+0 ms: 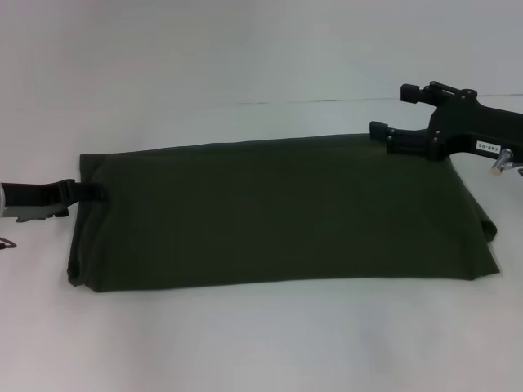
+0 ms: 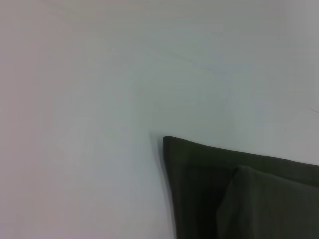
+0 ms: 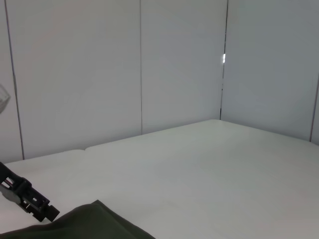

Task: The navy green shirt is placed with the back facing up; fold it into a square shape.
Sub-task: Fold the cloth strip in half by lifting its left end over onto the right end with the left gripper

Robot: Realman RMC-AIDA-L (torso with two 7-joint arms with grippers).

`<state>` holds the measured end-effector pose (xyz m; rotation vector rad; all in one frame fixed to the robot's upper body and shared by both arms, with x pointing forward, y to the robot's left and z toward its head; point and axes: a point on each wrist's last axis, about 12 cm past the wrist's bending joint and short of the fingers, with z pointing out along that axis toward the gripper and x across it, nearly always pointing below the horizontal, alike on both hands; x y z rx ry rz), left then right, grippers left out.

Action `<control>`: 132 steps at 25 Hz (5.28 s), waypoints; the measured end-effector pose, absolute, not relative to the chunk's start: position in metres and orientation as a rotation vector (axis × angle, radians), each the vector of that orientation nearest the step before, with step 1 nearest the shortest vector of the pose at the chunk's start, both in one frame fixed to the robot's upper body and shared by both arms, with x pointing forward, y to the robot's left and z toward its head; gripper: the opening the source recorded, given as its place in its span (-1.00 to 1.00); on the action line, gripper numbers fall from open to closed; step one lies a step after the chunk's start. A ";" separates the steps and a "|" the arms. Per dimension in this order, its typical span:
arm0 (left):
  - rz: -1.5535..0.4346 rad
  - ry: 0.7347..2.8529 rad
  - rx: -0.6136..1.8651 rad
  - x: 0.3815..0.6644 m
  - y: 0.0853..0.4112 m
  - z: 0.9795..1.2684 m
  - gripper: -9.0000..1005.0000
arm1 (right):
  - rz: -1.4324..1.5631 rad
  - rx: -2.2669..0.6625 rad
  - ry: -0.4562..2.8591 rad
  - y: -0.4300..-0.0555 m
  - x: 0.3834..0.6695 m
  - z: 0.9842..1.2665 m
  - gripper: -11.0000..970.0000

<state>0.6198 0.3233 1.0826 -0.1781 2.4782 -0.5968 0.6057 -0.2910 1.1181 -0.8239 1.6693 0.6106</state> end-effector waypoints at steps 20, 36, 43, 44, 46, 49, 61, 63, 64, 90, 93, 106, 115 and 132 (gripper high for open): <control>-0.598 2.493 -0.126 0.621 0.314 1.081 0.71 | 0.608 -0.827 1.670 -0.291 0.605 1.118 0.90; -0.630 2.499 -0.112 0.622 0.309 1.083 0.71 | 0.605 -0.827 1.669 -0.292 0.606 1.118 0.90; -0.628 2.487 -0.116 0.625 0.311 1.088 0.71 | 0.603 -0.825 1.669 -0.291 0.606 1.119 0.90; -0.625 2.483 -0.117 0.625 0.311 1.089 0.71 | 0.602 -0.824 1.669 -0.292 0.607 1.119 0.90; -0.618 2.478 -0.118 0.626 0.313 1.090 0.71 | 0.599 -0.823 1.670 -0.292 0.607 1.119 0.90; -0.605 2.475 -0.121 0.626 0.315 1.091 0.71 | 0.596 -0.822 1.671 -0.292 0.608 1.119 0.90; -0.583 2.480 -0.133 0.624 0.315 1.084 0.71 | 0.597 -0.823 1.668 -0.291 0.608 1.120 0.90; -0.584 2.482 -0.133 0.624 0.314 1.083 0.71 | 0.597 -0.824 1.667 -0.291 0.608 1.120 0.90; -0.589 2.487 -0.131 0.623 0.313 1.082 0.71 | 0.597 -0.824 1.667 -0.291 0.608 1.120 0.90; -0.637 2.499 -0.107 0.624 0.307 1.085 0.71 | 0.595 -0.825 1.663 -0.290 0.610 1.122 0.90; -0.636 2.496 -0.107 0.625 0.307 1.087 0.71 | 0.596 -0.825 1.662 -0.290 0.610 1.122 0.90; -0.606 2.478 -0.123 0.627 0.312 1.089 0.71 | 0.580 -0.811 1.668 -0.290 0.613 1.122 0.90; -0.610 2.470 -0.124 0.632 0.312 1.095 0.71 | 0.596 -0.783 1.618 -0.287 0.616 1.131 0.90; -0.635 2.498 -0.209 0.632 0.319 1.099 0.71 | 0.676 -0.700 1.633 -0.287 0.620 1.139 0.89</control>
